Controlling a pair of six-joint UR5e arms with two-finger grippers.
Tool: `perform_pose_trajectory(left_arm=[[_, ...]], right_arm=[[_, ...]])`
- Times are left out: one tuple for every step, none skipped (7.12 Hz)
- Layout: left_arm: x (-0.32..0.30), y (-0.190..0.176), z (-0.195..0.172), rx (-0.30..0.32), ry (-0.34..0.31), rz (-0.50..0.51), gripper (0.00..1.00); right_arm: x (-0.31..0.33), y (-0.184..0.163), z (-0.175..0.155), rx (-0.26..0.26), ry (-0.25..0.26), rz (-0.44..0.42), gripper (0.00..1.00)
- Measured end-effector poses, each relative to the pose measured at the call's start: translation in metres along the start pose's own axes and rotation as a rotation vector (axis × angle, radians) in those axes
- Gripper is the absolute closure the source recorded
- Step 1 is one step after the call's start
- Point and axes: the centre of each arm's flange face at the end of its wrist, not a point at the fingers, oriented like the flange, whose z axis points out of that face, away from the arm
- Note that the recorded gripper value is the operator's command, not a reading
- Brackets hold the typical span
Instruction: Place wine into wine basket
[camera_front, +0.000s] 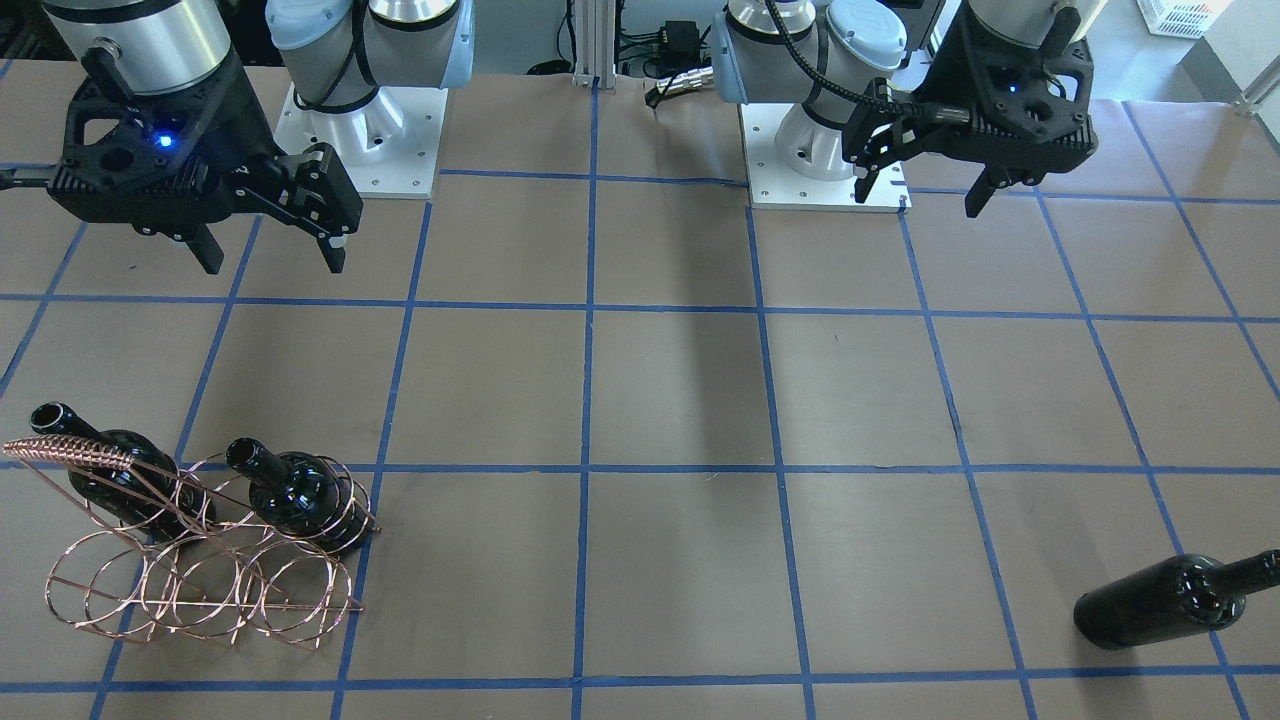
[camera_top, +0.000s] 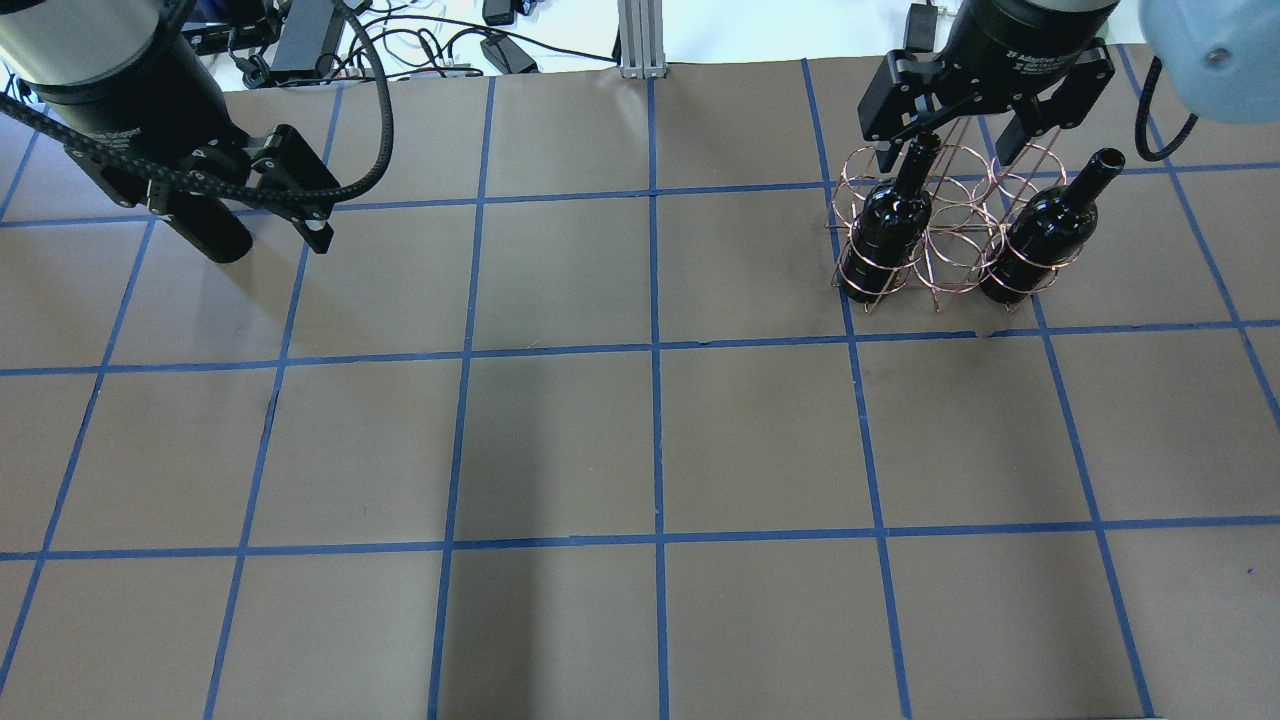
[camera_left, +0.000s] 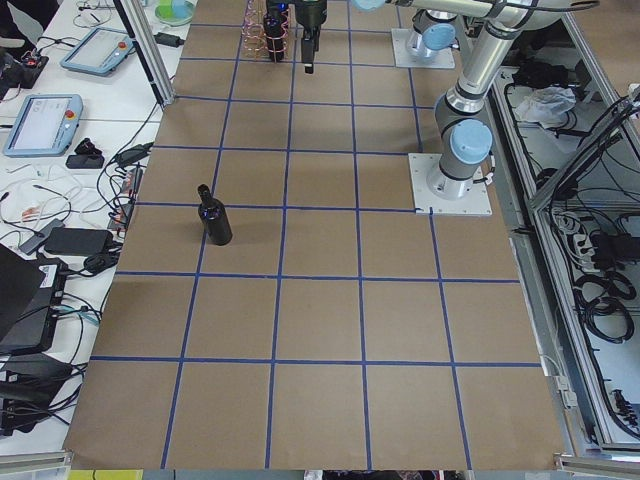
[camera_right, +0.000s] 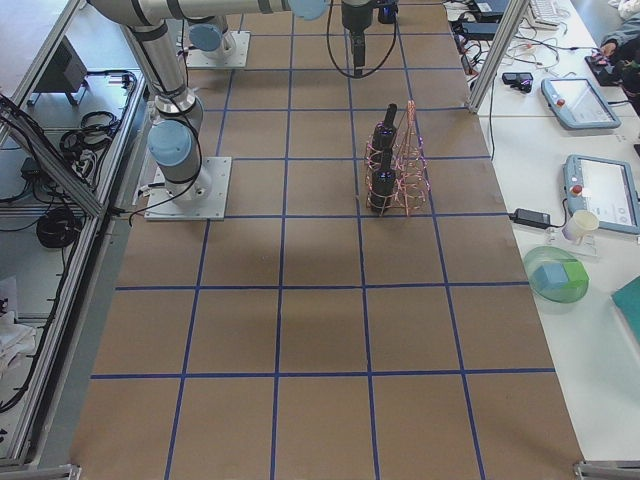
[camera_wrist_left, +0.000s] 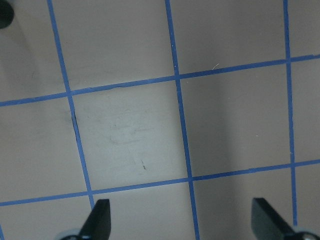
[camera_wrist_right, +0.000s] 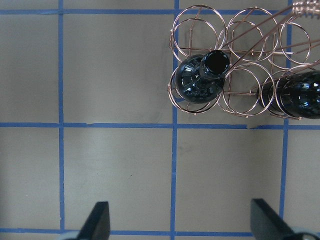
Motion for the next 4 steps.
perform_pose_trajectory(left_arm=[[0.0004,0.0001,-0.0002,0.001,0.003,0.000,0.00],[0.0008,0.0000,-0.0001,0.001,0.005,0.000,0.00],[0.0010,-0.0003,0.0001,0.001,0.007,0.000,0.00],[0.0009,-0.0007,0.0005,0.001,0.008,-0.001,0.00]], right_arm=[[0.0000,0.0000,0.0000,0.000,0.000,0.000,0.00],[-0.0001,0.0001,0.0001,-0.001,-0.001,0.000,0.00],[-0.0001,0.0001,0.0001,-0.001,-0.001,0.000,0.00],[-0.0001,0.0001,0.0001,-0.001,-0.001,0.000,0.00]])
